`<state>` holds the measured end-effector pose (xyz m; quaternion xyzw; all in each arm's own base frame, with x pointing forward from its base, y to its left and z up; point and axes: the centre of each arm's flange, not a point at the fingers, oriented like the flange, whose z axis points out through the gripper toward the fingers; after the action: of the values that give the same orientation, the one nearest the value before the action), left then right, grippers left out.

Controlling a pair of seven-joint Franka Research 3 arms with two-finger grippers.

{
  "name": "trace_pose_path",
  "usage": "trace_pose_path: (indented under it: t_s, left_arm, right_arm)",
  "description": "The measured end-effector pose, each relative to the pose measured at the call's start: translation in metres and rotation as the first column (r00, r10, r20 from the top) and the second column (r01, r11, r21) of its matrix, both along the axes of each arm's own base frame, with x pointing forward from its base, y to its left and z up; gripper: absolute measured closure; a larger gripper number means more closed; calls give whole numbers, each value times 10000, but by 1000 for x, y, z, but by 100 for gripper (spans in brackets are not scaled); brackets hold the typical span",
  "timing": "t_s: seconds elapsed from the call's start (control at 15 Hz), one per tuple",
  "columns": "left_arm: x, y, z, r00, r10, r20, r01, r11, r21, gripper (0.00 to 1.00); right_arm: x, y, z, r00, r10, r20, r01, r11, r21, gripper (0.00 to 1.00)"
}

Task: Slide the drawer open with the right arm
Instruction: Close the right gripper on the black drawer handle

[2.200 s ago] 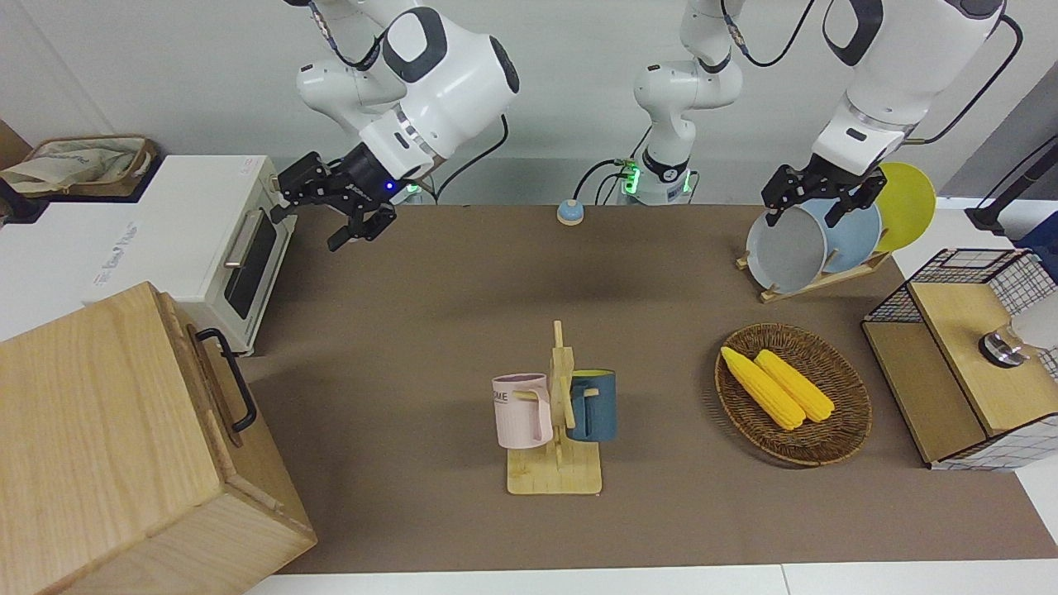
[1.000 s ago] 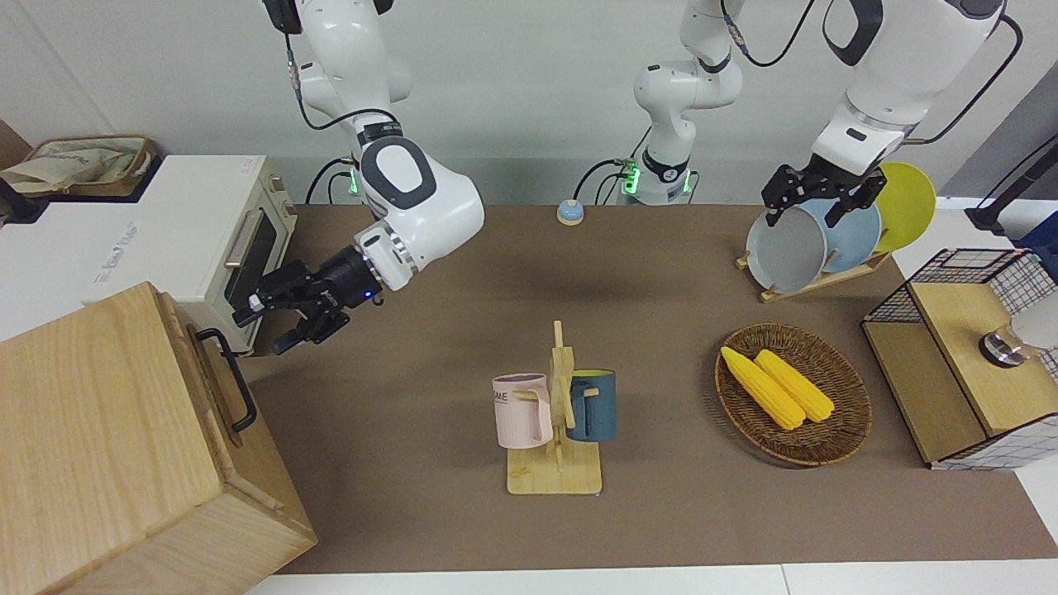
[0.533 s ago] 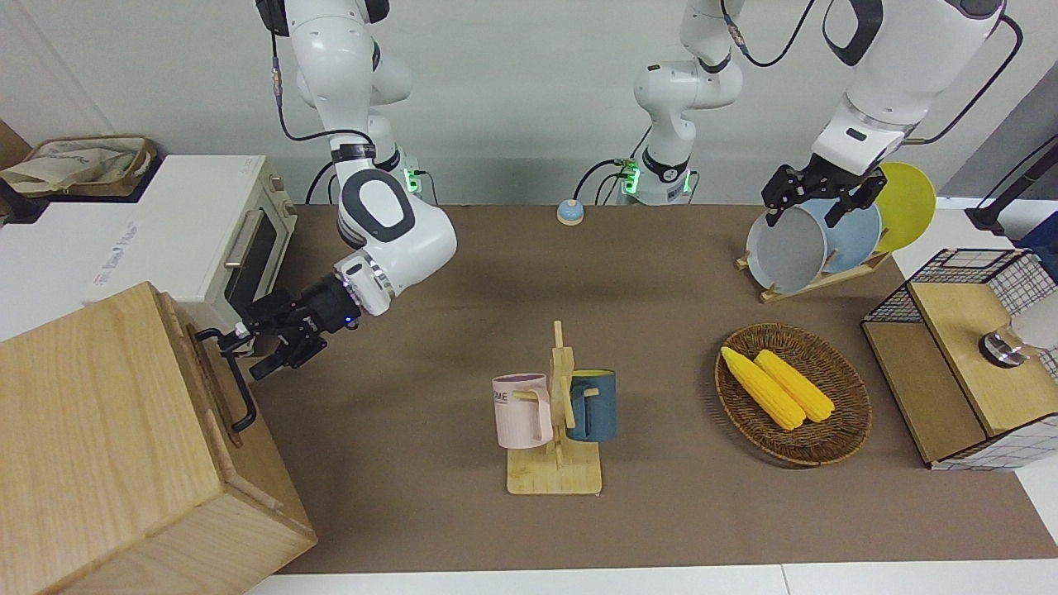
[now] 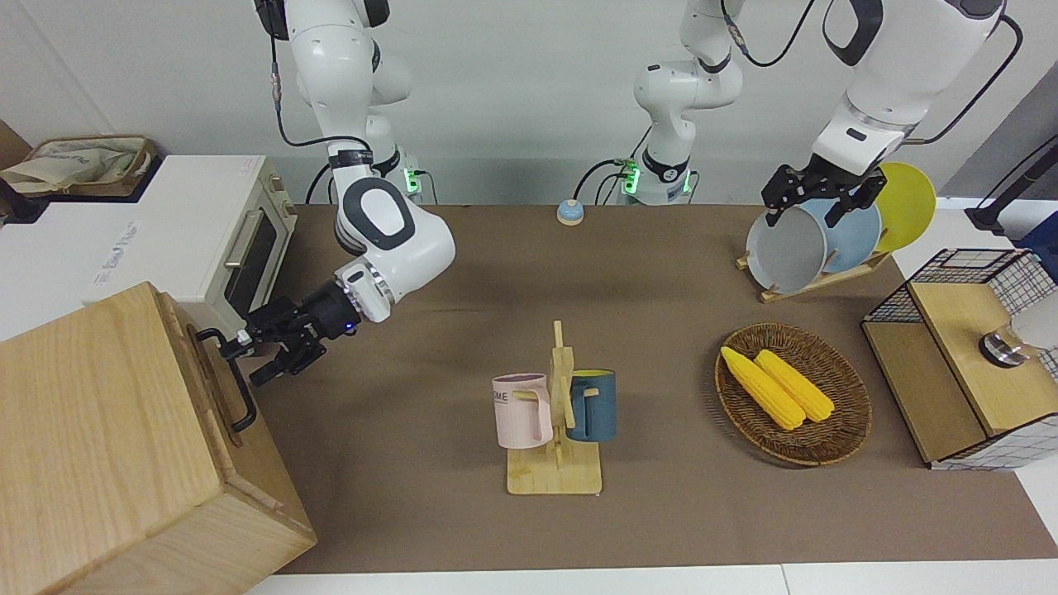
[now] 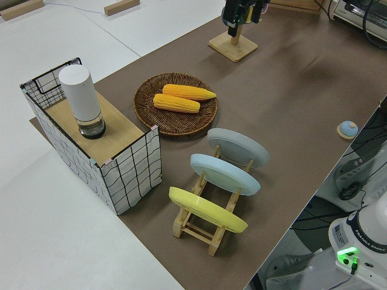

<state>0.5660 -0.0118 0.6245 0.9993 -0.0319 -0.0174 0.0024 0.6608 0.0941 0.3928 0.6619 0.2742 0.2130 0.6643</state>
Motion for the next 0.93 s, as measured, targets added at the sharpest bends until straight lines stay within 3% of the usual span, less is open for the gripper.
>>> trace_pose_path:
  t_s: [0.13,0.33,0.8,0.93]
  left_arm:
    - [0,0,0,10000,0,0,0,10000,0,0]
    - [0,0,0,10000,0,0,0,10000,0,0]
    - [0,0,0,10000,0,0,0,10000,0,0]
    - [0,0,0,10000,0,0,0,10000,0,0]
  right_arm:
    - [2,-3,2,10000,59,52,-59,9999,116,2]
    - [7,-7,9,9998,95,174,-98,9997,207,11]
    - [8,-6,2,9999,128,112,-131,9997,224,81]
    - [8,-6,2,9997,117,213,-123,9995,302,81]
